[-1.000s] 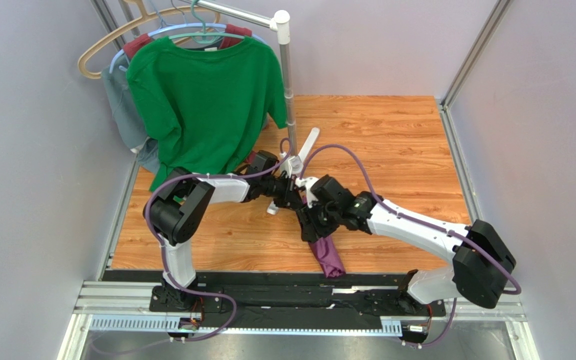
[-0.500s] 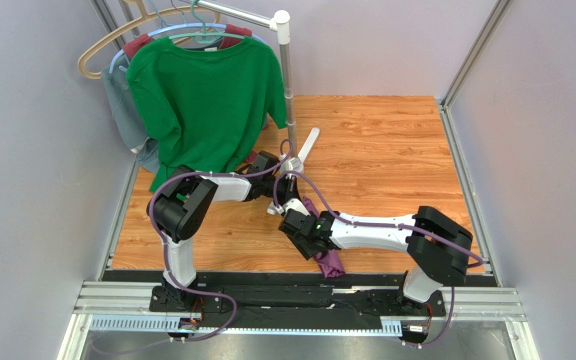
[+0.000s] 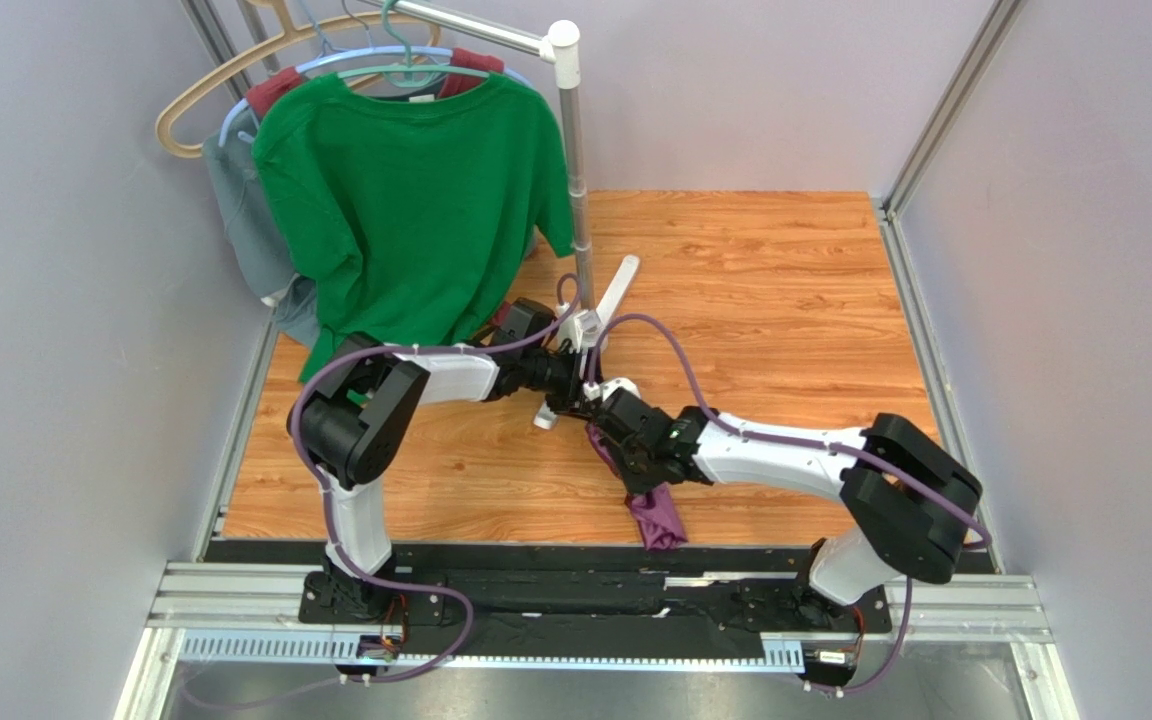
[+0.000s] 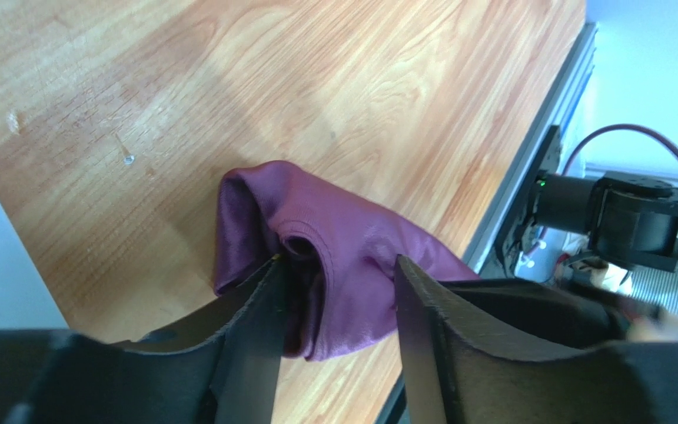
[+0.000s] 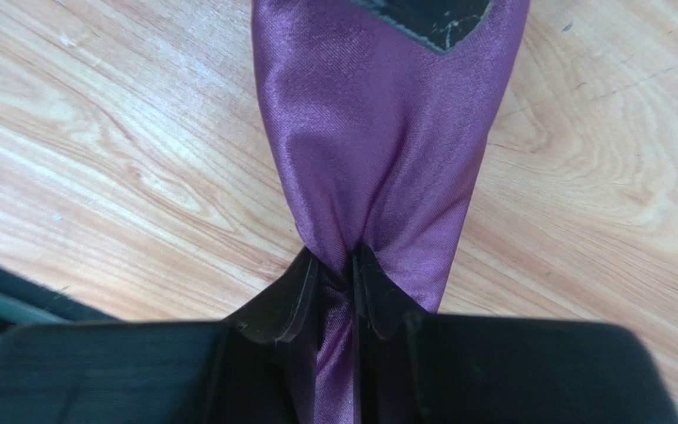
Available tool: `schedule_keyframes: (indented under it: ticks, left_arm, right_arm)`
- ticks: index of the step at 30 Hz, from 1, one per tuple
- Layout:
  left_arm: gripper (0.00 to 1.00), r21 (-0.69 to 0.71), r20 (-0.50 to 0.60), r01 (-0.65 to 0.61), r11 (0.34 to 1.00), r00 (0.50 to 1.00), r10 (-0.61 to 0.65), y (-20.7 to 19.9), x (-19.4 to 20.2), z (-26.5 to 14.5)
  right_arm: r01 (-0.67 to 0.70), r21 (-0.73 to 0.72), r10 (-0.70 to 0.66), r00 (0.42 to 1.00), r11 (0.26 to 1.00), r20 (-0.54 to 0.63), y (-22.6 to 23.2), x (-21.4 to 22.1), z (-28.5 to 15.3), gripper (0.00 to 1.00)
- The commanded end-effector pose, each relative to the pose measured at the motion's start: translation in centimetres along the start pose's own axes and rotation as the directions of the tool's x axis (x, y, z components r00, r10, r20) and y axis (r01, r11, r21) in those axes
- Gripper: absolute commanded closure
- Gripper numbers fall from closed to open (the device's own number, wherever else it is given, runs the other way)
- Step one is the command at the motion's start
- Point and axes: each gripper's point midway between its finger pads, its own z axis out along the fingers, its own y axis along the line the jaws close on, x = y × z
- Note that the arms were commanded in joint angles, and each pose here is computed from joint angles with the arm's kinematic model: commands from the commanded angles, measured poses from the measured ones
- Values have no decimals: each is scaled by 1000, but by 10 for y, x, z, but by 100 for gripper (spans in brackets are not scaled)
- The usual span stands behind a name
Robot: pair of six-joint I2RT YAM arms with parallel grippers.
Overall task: Fold the napkin, place the utensils inside, and roll it up
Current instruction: Roll the napkin with the utensil
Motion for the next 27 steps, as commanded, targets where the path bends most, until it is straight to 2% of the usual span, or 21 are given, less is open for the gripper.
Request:
schedule_keyframes:
  ticks: [1, 10, 16, 20, 27]
  left_arm:
    - [43, 13, 110, -84, 996, 990, 82, -22, -30, -24]
    - [40, -17, 122, -117, 993, 985, 119, -12, -28, -34]
    - [40, -25, 130, -125, 992, 983, 127, -9, -19, -37]
    - [40, 36, 155, -158, 987, 976, 151, -21, -21, -38]
    - [40, 82, 131, -135, 988, 984, 123, -16, -9, -30]
  right_arm:
    - [-57, -277, 49, 998, 959, -39, 31, 10, -3, 88]
    - [-141, -478, 145, 989, 867, -29, 27, -8, -20, 91]
    - [-198, -533, 209, 977, 822, -41, 12, -11, -22, 92]
    - [-227, -560, 239, 970, 797, -54, 6, -9, -19, 92]
    - [-274, -577, 283, 956, 770, -77, -5, -6, -12, 93]
